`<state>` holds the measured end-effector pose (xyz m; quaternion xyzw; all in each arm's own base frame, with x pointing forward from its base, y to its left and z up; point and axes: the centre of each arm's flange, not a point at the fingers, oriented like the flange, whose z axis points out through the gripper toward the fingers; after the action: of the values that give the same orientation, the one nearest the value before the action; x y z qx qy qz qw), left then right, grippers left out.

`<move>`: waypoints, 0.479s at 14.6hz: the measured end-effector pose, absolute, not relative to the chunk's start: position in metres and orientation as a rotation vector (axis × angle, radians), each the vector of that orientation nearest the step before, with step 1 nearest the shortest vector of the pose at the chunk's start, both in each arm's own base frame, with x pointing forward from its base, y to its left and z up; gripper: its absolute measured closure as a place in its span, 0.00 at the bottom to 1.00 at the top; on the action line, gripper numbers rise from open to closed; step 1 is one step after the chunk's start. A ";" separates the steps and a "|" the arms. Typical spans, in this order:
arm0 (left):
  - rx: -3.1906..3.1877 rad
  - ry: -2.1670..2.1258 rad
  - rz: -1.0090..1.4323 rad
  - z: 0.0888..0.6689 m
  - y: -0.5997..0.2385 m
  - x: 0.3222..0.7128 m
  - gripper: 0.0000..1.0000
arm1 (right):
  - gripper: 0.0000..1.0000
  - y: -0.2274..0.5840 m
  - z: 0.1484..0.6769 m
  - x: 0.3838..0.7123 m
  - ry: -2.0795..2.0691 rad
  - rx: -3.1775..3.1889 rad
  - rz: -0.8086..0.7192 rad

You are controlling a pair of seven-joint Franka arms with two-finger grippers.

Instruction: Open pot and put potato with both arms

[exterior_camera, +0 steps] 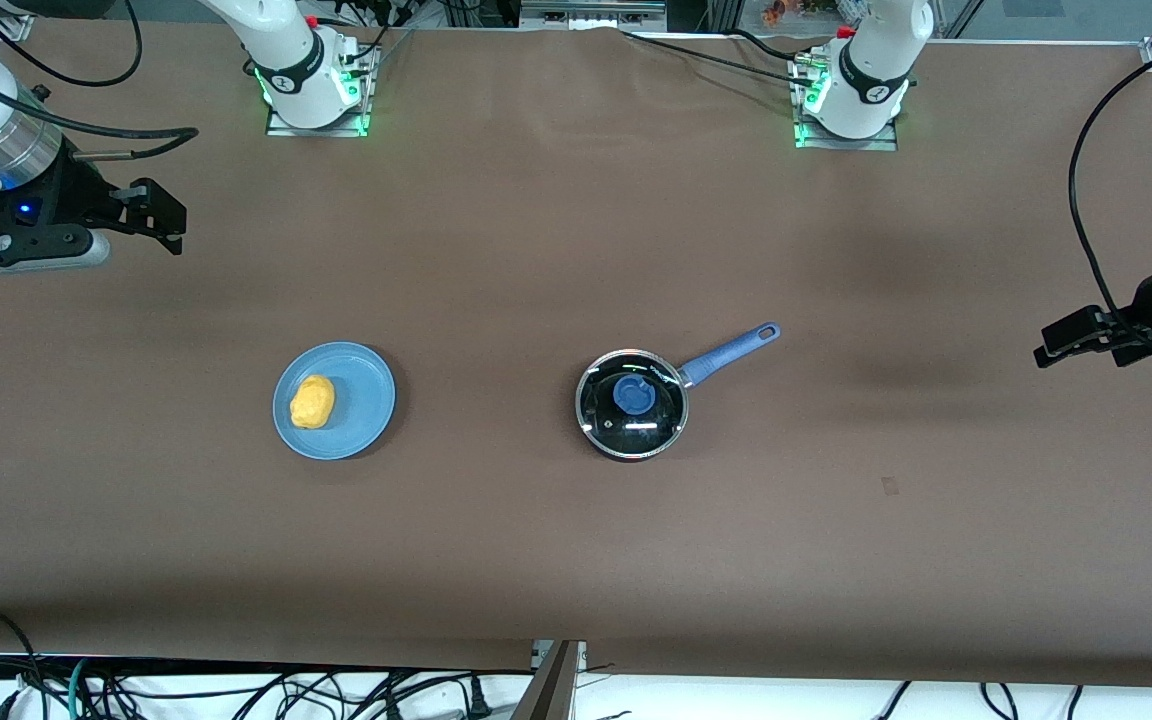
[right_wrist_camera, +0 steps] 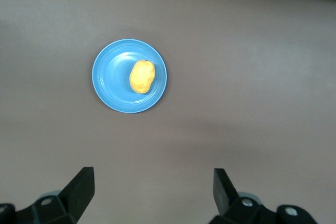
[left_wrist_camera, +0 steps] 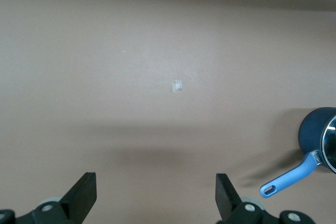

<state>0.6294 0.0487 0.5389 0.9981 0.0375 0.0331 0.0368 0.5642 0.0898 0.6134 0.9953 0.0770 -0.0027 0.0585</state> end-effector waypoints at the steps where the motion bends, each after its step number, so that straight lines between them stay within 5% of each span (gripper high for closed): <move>1: 3.064 0.115 0.101 0.539 0.049 0.630 0.00 | 0.00 0.088 0.612 0.565 0.213 3.020 -0.012; 7: 3.062 0.105 0.093 0.536 0.038 0.631 0.00 | 0.00 0.096 0.609 0.562 0.001 3.101 -0.061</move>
<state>0.6315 0.0384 0.5358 0.9982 0.0341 0.0303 0.0384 0.5615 0.0956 0.6085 0.9996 0.0002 -0.0197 0.0198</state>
